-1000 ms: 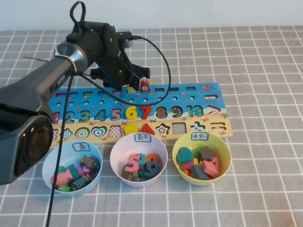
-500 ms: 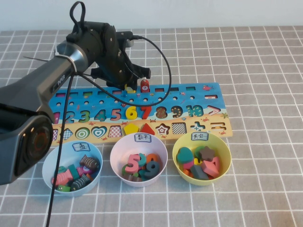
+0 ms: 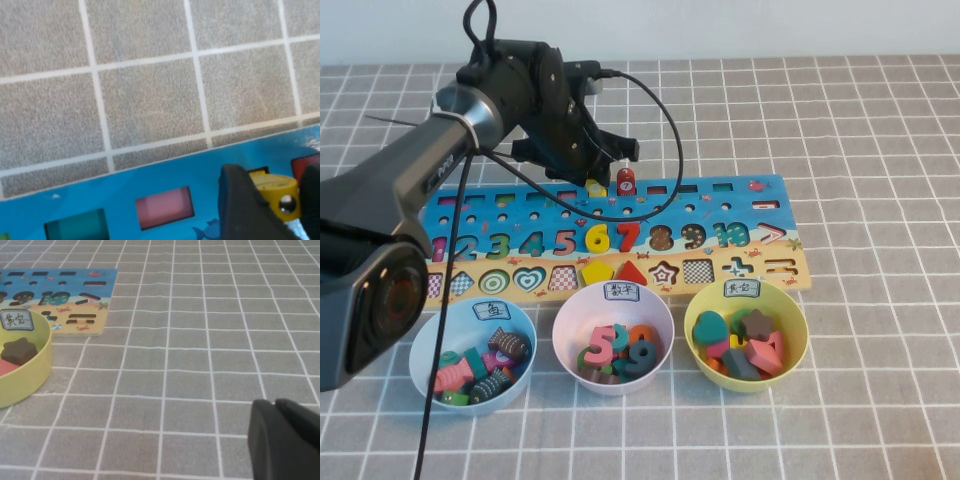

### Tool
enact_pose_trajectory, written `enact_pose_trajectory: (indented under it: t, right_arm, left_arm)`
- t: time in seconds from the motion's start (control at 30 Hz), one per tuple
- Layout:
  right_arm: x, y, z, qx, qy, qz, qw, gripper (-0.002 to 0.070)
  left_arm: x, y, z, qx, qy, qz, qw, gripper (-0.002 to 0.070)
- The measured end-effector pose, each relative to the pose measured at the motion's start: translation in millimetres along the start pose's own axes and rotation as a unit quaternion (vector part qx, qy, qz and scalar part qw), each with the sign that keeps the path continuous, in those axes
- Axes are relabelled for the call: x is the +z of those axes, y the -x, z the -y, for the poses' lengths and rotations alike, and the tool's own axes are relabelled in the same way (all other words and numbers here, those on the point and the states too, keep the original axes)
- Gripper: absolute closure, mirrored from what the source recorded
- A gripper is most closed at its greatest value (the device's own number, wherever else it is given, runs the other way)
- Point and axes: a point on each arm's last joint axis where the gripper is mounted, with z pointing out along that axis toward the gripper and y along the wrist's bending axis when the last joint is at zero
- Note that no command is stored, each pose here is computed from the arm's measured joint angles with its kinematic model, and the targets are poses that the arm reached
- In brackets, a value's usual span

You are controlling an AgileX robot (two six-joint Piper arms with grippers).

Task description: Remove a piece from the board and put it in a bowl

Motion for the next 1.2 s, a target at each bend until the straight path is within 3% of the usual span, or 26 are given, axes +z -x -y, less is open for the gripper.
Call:
enact_pose_trajectory:
  t: [0.5, 0.77, 1.2]
  right_arm:
    - [0.0, 0.0, 0.0, 0.000, 0.000, 0.000, 1.000, 0.0694]
    - [0.0, 0.0, 0.0, 0.000, 0.000, 0.000, 1.000, 0.0694]
    - [0.0, 0.0, 0.0, 0.000, 0.000, 0.000, 1.000, 0.0694]
  left_arm:
    - [-4.3, 1.4, 0.6, 0.015, -0.001, 0.003, 1.000, 0.0465]
    - [-4.3, 2.1, 0.9, 0.023, -0.002, 0.007, 1.000, 0.0363]
    - [1.0, 2.4, 0.5, 0.022, -0.003, 0.014, 1.000, 0.0348]
